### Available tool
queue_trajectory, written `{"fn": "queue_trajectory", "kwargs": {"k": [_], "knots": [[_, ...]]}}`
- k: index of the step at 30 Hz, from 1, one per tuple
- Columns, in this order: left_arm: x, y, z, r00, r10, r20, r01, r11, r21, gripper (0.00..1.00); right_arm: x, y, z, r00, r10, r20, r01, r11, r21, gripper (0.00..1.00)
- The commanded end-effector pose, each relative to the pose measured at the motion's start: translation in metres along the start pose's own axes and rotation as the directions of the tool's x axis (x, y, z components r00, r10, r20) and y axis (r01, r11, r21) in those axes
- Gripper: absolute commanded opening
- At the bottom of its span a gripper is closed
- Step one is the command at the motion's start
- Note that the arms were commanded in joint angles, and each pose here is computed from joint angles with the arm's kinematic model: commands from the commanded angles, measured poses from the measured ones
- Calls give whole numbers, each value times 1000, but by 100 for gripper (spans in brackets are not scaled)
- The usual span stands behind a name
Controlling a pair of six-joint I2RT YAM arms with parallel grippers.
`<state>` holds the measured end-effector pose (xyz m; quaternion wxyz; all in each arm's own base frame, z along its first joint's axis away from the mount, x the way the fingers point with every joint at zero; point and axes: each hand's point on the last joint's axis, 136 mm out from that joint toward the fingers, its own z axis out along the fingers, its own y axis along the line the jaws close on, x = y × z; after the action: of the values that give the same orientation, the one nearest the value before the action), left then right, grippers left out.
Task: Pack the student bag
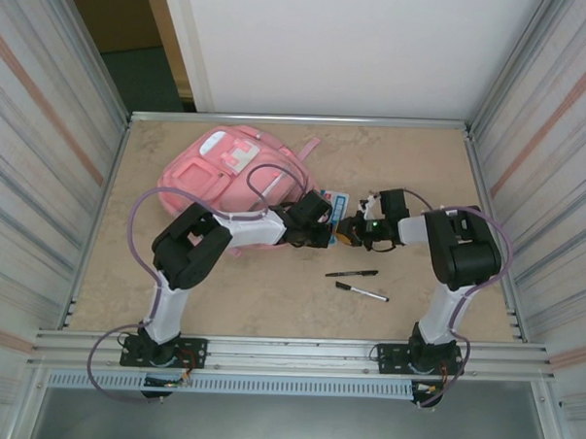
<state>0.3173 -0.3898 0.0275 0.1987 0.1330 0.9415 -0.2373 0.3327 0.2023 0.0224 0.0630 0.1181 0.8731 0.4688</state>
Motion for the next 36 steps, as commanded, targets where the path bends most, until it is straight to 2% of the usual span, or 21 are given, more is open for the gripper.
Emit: {"fn": "queue_trajectory", "kwargs": {"k": [1,5,9,12,15,17,20,24,27,31,33,36], "knots": [[7,-6,-14,1000,17,-13,-17,999,40,1,14,11,-5,999,-32,-11,32,999,-7,0],[7,-25,-43,998,-50,-35,54,987,150,11,18,20,-23,996,-87,29,86,996,33,0],[5,-50,-92,999,-20,31,13,974,224,28,25,40,-46,978,-195,71,188,978,88,0],[2,-52,-128,998,-21,60,5,968,250,40,33,57,-65,949,-287,127,272,954,127,0],[5,-37,-156,991,-22,129,-9,972,234,53,49,89,-79,901,-408,150,400,913,77,0],[7,-22,-167,986,-59,159,17,968,252,55,62,108,-87,872,-464,153,464,885,39,0],[10,-10,-189,979,-145,143,88,934,346,57,84,134,-96,831,-531,164,541,841,-20,0],[14,-11,-217,967,-162,196,68,907,415,61,116,168,-103,767,-625,147,640,761,-108,0],[12,-19,-236,958,-196,211,69,867,493,62,136,190,-105,724,-675,141,690,704,-169,0],[11,-26,-257,945,-181,273,2,837,547,67,164,221,-107,647,-749,141,755,604,-254,0],[6,-18,-262,934,-226,275,37,831,556,71,176,234,-109,614,-776,144,775,558,-297,0],[-1,-18,-270,928,-270,255,61,788,613,71,188,248,-110,589,-795,146,782,514,-352,0]]}}
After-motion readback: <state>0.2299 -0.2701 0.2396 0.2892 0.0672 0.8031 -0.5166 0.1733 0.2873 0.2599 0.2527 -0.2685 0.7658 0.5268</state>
